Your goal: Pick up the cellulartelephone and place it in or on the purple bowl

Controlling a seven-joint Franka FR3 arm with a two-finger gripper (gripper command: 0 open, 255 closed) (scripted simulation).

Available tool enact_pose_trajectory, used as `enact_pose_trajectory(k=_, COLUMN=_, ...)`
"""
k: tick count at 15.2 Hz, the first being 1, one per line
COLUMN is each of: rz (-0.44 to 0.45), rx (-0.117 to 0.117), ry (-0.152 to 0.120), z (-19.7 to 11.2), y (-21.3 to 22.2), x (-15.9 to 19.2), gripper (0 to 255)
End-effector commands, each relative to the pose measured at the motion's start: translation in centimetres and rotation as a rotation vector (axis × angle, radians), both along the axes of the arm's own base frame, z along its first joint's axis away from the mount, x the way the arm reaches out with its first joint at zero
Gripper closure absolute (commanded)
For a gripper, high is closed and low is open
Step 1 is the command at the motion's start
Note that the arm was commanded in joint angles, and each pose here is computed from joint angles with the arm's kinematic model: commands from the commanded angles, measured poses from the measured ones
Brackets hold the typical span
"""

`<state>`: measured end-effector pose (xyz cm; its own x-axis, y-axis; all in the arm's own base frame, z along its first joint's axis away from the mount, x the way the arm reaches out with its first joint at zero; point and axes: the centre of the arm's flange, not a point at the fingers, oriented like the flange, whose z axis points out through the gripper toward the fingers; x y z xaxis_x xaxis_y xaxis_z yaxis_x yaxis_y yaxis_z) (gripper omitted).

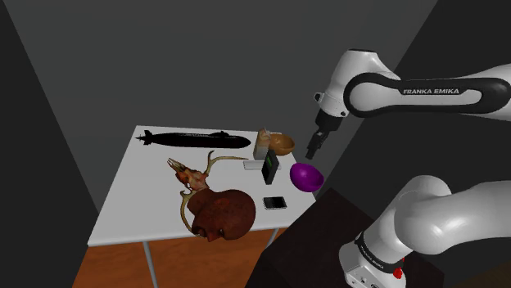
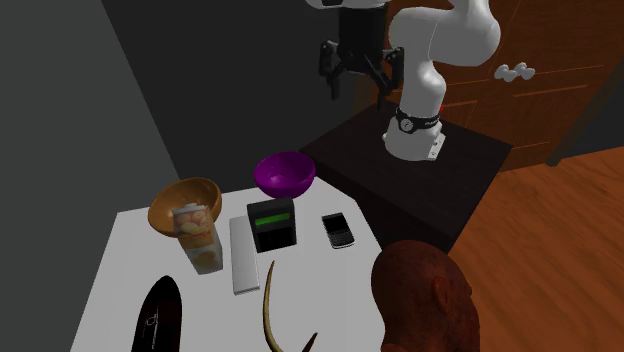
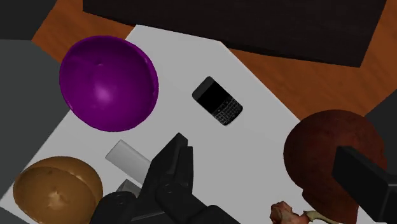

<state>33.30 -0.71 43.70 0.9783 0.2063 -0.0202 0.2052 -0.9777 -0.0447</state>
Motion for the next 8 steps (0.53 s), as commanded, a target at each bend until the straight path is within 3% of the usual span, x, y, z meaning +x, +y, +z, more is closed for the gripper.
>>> enact_pose_trajectory(k=1, rz=0.05, rx=-0.004, ry=-0.006, z=-2.3, y=0.5, x=0.8, gripper=0)
enact_pose_trajectory(k=8, rz=0.218, rx=-0.018, ry=-0.016, z=-11.2, y=2.0, x=2.8, gripper=0)
